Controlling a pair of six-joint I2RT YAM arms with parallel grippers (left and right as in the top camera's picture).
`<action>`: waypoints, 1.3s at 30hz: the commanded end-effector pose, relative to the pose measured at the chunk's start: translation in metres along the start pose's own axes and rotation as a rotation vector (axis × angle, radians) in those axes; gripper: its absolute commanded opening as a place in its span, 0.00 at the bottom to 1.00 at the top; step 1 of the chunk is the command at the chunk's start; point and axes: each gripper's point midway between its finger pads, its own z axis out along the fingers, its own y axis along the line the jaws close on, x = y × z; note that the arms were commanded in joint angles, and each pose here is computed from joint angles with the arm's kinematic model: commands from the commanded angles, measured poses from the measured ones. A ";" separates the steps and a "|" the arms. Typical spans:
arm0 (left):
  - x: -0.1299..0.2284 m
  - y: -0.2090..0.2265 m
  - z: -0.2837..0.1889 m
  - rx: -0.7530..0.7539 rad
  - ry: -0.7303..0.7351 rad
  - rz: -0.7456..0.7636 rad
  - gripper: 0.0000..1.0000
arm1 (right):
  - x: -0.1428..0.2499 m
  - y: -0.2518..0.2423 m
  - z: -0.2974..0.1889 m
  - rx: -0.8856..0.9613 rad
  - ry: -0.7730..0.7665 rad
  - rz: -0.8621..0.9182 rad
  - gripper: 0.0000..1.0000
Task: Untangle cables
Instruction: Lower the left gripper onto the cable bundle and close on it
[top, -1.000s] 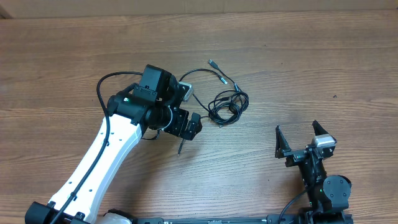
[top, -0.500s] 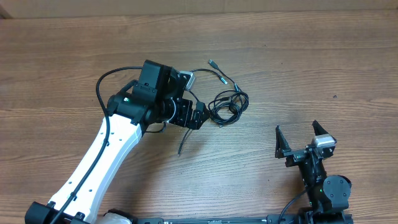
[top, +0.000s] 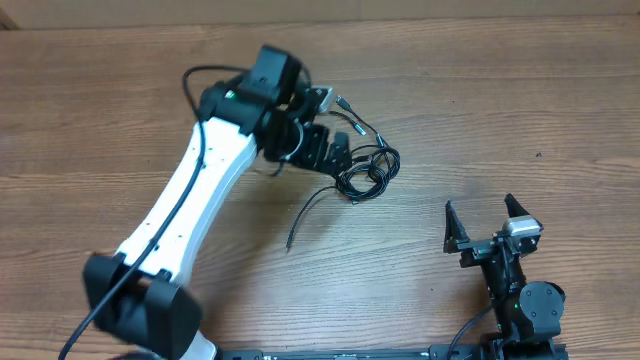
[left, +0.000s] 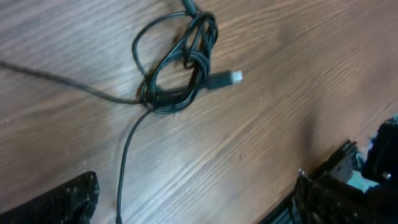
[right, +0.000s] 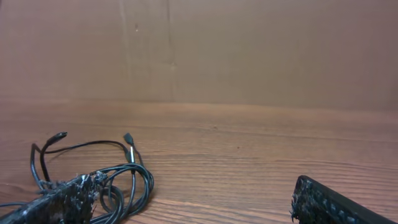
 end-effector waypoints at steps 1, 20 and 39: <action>-0.021 0.001 0.003 -0.066 -0.021 0.087 1.00 | 0.004 -0.006 0.000 0.039 0.007 -0.004 1.00; -0.036 0.028 0.095 -0.072 0.091 0.131 1.00 | 0.005 -0.006 0.000 0.039 0.010 -0.003 1.00; -0.006 0.027 0.153 -0.073 0.239 0.201 0.99 | 0.005 0.000 0.001 0.004 0.008 0.001 1.00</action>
